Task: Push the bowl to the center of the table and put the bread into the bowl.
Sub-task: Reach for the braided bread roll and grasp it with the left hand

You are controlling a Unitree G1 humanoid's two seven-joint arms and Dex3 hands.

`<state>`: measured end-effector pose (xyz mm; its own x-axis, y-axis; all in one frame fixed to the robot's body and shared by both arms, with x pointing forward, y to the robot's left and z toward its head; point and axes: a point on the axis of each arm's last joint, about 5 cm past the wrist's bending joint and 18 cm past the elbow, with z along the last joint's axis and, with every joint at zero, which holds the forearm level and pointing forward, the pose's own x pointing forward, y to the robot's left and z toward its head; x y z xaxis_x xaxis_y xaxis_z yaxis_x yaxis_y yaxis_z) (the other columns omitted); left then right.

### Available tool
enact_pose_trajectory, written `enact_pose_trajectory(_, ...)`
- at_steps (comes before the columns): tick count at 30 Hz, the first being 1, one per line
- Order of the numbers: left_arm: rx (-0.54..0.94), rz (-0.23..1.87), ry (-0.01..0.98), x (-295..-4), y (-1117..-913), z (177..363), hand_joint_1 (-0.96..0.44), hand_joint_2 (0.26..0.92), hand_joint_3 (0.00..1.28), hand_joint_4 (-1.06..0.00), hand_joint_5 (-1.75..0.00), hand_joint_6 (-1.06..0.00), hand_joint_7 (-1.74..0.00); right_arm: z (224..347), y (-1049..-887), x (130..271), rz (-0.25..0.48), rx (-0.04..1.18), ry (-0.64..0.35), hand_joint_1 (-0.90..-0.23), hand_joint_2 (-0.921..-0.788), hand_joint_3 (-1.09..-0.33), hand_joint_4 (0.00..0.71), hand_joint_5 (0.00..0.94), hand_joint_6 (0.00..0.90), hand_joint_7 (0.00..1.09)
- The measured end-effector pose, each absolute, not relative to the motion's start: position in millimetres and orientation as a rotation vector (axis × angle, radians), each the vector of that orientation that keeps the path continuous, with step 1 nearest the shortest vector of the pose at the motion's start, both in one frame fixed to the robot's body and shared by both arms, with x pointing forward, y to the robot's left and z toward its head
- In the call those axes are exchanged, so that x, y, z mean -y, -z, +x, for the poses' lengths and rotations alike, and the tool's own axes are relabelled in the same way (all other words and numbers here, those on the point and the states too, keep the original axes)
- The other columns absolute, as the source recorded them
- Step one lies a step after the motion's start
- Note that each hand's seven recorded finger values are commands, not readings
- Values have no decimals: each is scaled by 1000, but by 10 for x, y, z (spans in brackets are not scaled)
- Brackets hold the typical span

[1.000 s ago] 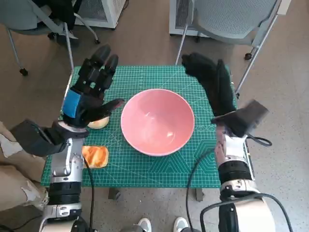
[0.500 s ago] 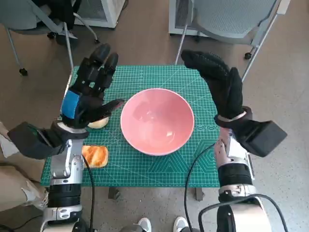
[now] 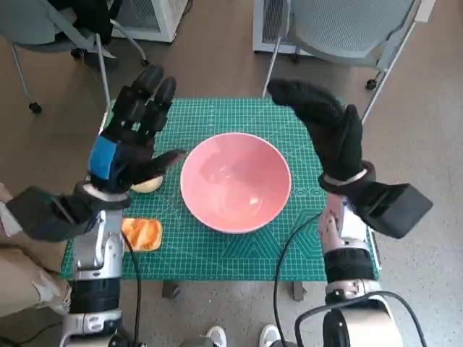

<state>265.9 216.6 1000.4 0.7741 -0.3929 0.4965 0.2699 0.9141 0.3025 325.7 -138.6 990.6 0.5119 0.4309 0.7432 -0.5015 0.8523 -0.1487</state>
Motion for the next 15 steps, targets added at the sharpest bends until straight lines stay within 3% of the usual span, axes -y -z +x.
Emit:
enact_pose_trajectory(1,562,285,355,-2192,-10025,2626,-359,812,23,-9,0,-67,-195,3257,-9910,1389,88,870,-561,-693,-921,-832,78,1,152,62)
enact_pose_trajectory(5,441,518,326,-2276,-10104,2486,-196,709,12,-1,1,-75,-172,3256,-9925,1394,84,878,-561,-693,-921,-831,78,1,150,63)
enact_pose_trajectory(15,186,854,207,-2379,-10242,2072,-138,689,18,1,1,-94,-198,3249,-9978,1394,77,909,-562,-691,-921,-834,77,0,143,67)
